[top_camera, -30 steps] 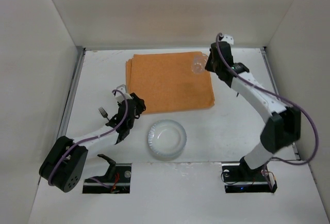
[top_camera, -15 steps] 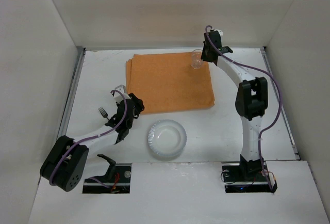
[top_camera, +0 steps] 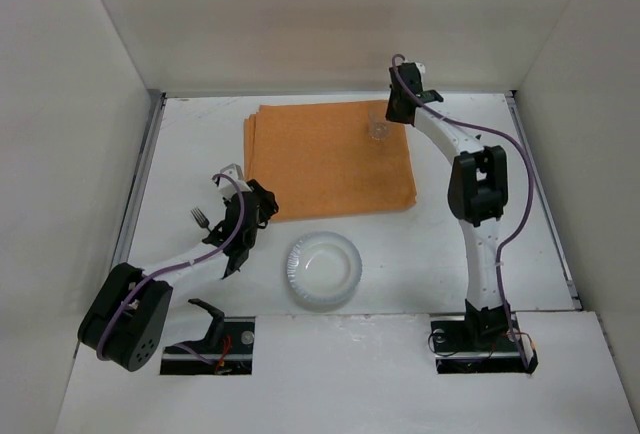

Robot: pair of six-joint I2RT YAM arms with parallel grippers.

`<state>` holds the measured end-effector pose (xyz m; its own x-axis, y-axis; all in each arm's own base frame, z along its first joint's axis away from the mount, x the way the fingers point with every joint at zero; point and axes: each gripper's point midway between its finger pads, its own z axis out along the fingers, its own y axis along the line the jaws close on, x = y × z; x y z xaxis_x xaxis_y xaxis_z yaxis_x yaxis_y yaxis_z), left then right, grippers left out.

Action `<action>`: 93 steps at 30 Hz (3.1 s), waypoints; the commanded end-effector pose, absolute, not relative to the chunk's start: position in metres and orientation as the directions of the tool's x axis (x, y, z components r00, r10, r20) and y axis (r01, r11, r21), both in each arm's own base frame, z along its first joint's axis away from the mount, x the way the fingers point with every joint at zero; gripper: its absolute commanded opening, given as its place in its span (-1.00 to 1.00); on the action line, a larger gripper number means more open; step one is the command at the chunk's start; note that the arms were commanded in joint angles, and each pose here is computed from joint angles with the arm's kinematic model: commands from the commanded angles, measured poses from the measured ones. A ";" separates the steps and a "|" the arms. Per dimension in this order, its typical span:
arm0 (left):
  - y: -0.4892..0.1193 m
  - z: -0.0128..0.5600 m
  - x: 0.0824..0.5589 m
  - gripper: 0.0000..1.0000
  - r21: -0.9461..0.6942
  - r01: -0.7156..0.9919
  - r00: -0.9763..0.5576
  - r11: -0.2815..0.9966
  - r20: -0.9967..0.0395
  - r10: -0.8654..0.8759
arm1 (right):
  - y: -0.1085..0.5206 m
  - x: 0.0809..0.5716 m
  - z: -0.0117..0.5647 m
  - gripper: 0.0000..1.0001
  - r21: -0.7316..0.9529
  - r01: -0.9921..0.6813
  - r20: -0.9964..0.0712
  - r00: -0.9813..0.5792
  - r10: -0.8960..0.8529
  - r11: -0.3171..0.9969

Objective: Set the dinner table for one person

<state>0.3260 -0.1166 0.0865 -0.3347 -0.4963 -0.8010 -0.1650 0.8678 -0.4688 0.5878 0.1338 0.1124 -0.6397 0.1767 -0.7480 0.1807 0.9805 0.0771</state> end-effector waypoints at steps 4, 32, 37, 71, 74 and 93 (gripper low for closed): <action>-0.109 0.097 0.331 -0.22 -0.498 -0.166 -0.275 0.851 -0.806 -0.525 | 0.134 0.596 0.170 -0.11 0.107 0.167 -0.815 -0.550 0.182 0.980; -0.101 0.136 0.319 -0.39 -0.540 -0.117 -0.144 0.833 -0.821 -0.552 | 0.260 0.245 0.114 0.28 0.643 -0.216 -0.645 -0.669 0.368 0.735; -0.099 0.135 0.319 -0.31 -0.536 -0.124 -0.139 0.835 -0.824 -0.549 | 0.272 0.227 0.101 0.32 0.699 -0.233 -0.583 -0.734 0.349 0.676; -0.080 0.135 0.317 -0.19 -0.520 -0.179 -0.092 0.836 -0.837 -0.540 | 0.310 0.312 0.194 -0.74 0.831 -0.318 -0.531 -0.699 0.479 0.457; -0.079 0.135 0.317 -0.18 -0.519 -0.182 -0.089 0.835 -0.837 -0.540 | 0.309 0.356 0.197 -0.74 0.838 -0.282 -0.522 -0.665 0.534 0.468; -0.079 0.127 0.320 -0.18 -0.512 -0.197 -0.112 0.836 -0.835 -0.538 | 0.311 0.466 0.137 -0.70 0.863 -0.076 -0.430 -0.630 0.647 0.500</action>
